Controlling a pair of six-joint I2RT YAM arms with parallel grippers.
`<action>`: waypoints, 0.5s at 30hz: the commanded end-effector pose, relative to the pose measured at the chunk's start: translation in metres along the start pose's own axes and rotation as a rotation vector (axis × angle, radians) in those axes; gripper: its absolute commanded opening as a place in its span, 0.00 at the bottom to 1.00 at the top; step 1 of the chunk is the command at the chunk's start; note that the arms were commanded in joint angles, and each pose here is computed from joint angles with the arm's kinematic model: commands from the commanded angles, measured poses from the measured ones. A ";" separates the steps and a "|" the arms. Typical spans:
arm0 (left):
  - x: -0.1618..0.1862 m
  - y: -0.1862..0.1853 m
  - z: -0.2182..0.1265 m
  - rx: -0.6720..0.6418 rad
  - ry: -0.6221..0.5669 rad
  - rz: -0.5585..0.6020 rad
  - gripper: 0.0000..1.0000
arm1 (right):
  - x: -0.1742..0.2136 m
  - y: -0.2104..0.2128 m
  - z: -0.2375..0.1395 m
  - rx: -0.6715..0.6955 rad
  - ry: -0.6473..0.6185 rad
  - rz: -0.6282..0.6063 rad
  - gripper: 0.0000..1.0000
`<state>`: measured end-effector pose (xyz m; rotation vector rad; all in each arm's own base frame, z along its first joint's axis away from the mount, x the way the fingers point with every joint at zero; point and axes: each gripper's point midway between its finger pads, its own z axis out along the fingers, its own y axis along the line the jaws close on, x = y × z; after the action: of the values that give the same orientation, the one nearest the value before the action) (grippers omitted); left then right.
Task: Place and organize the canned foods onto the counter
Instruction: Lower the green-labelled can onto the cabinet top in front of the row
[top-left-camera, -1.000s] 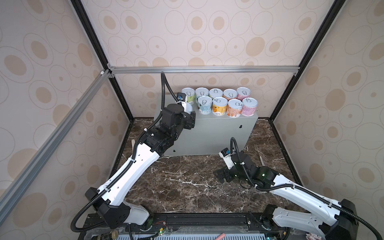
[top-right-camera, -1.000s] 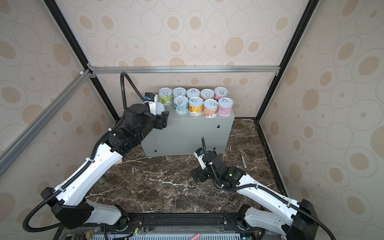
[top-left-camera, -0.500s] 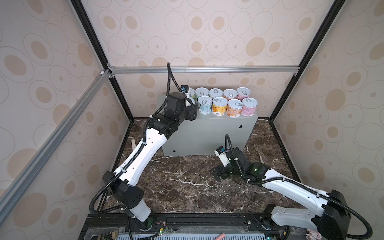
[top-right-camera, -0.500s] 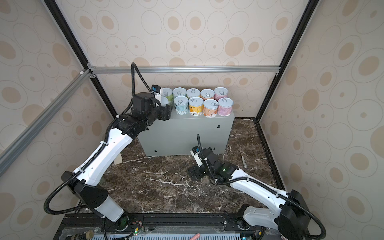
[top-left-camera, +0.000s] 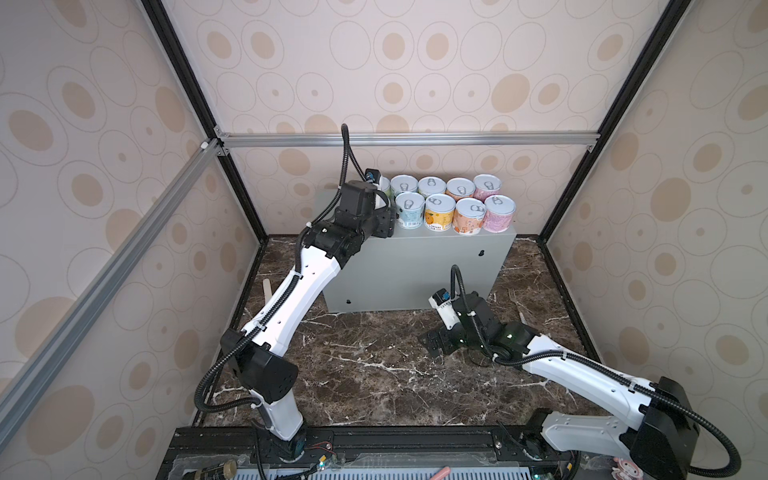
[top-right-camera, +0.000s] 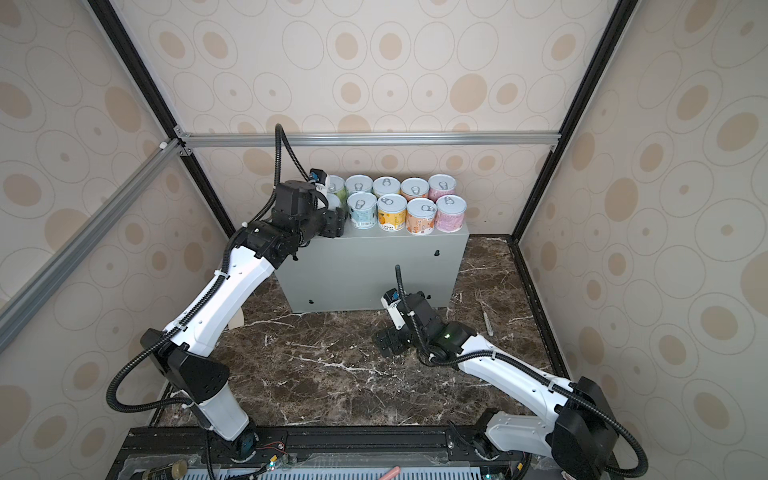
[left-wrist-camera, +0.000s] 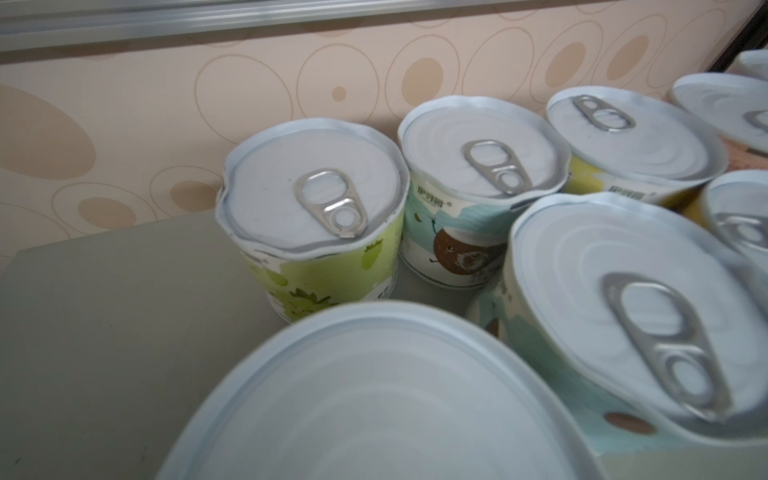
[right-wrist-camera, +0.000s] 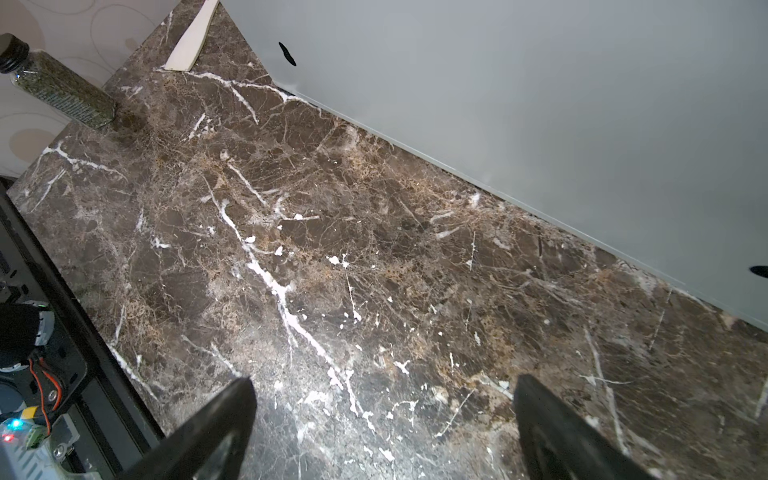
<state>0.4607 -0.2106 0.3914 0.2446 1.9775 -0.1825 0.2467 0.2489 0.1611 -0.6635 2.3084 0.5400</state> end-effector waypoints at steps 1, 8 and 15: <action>-0.039 0.008 -0.016 -0.018 -0.108 -0.027 0.71 | -0.007 0.001 -0.002 -0.009 -0.018 0.004 0.99; -0.036 0.009 -0.012 -0.026 -0.100 -0.031 0.79 | -0.006 0.000 -0.005 -0.006 -0.023 0.007 0.99; -0.044 0.012 -0.018 -0.034 -0.118 -0.036 0.90 | -0.005 0.000 -0.009 -0.008 -0.028 0.013 0.99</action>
<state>0.4658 -0.2068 0.4072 0.2075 1.9418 -0.1761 0.2468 0.2482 0.1651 -0.6578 2.2975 0.5473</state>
